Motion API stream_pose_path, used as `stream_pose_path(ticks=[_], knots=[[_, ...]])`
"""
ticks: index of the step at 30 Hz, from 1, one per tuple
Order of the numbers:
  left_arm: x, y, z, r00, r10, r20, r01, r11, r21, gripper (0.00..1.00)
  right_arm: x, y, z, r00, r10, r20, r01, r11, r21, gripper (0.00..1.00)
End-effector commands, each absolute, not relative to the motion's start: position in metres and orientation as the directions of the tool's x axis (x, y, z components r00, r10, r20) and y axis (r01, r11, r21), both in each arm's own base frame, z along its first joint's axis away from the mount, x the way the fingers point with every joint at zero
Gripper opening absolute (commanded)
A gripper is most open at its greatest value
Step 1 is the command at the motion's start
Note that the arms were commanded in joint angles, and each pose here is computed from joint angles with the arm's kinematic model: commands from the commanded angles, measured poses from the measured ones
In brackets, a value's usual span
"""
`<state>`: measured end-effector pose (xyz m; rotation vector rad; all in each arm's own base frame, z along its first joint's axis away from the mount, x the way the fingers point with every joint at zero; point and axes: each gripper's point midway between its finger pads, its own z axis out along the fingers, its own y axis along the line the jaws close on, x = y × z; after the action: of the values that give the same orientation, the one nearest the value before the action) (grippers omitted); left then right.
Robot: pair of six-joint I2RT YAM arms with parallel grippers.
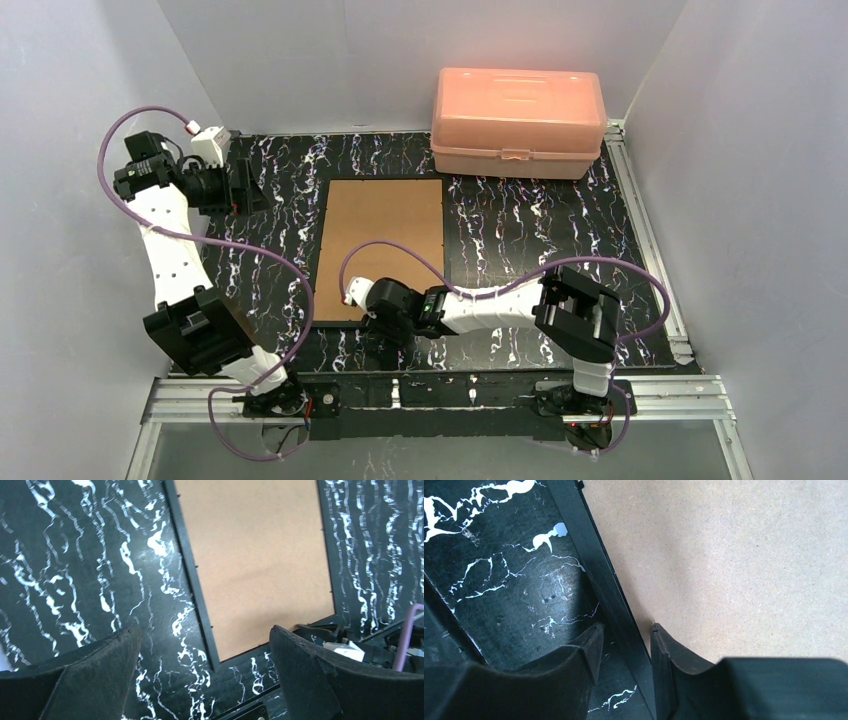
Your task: Put the photo into the frame
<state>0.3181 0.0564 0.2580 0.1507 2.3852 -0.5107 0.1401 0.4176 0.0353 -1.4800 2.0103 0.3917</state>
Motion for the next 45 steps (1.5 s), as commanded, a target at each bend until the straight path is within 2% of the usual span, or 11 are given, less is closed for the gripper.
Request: stream_pose_path(ticks=[1,9,15,22,26,27,30,33,35,39,45], knots=[[0.311,0.025,0.281,-0.684,-0.038,-0.728,0.371,0.842,-0.392,0.98,0.147,0.428,0.042,-0.163,-0.741,-0.651,-0.926,0.343,-0.159,0.44],[0.285,-0.01,0.291,-0.526,0.061,-0.848,0.611,0.721,-0.327,0.98,0.153,0.429,0.048,-0.176,-0.732,-0.658,-0.904,0.384,-0.186,0.14],[0.255,-0.029,0.29,-0.389,0.202,-0.899,0.761,0.621,-0.19,0.98,0.168,0.442,0.106,-0.196,-0.639,-0.744,-0.873,0.46,-0.164,0.03],[0.213,-0.04,0.268,-0.249,0.394,-0.885,0.868,0.496,-0.023,0.98,0.18,0.45,0.163,-0.223,-0.531,-0.818,-0.868,0.49,-0.081,0.01],[0.2,-0.04,0.248,-0.136,0.507,-0.851,0.895,0.431,0.114,0.98,0.186,0.445,0.169,-0.248,-0.52,-0.817,-0.87,0.491,-0.049,0.01],[0.199,-0.039,0.24,-0.104,0.533,-0.839,0.897,0.415,0.152,0.98,0.186,0.441,0.166,-0.259,-0.524,-0.812,-0.868,0.494,-0.042,0.08],[0.199,-0.033,0.213,0.002,0.627,-0.779,0.881,0.367,0.298,0.98,0.199,0.421,0.153,-0.362,-0.498,-0.788,-0.814,0.581,0.007,0.38],[0.205,-0.028,0.188,0.046,0.688,-0.724,0.861,0.34,0.378,0.98,0.242,0.367,0.129,-0.566,-0.42,-0.71,-0.607,0.795,0.014,0.49],[0.207,-0.029,0.175,0.004,0.708,-0.706,0.876,0.339,0.345,0.98,0.259,0.334,0.11,-0.68,-0.337,-0.65,-0.473,0.88,0.038,0.55],[0.194,-0.041,0.157,0.02,0.755,-0.656,0.932,0.223,0.285,0.98,0.271,0.297,0.082,-0.787,-0.237,-0.57,-0.328,0.943,0.06,0.58],[0.179,-0.057,0.142,0.111,0.768,-0.631,0.957,0.088,0.275,0.98,0.276,0.291,0.053,-0.836,-0.194,-0.513,-0.285,0.953,0.104,0.58]])
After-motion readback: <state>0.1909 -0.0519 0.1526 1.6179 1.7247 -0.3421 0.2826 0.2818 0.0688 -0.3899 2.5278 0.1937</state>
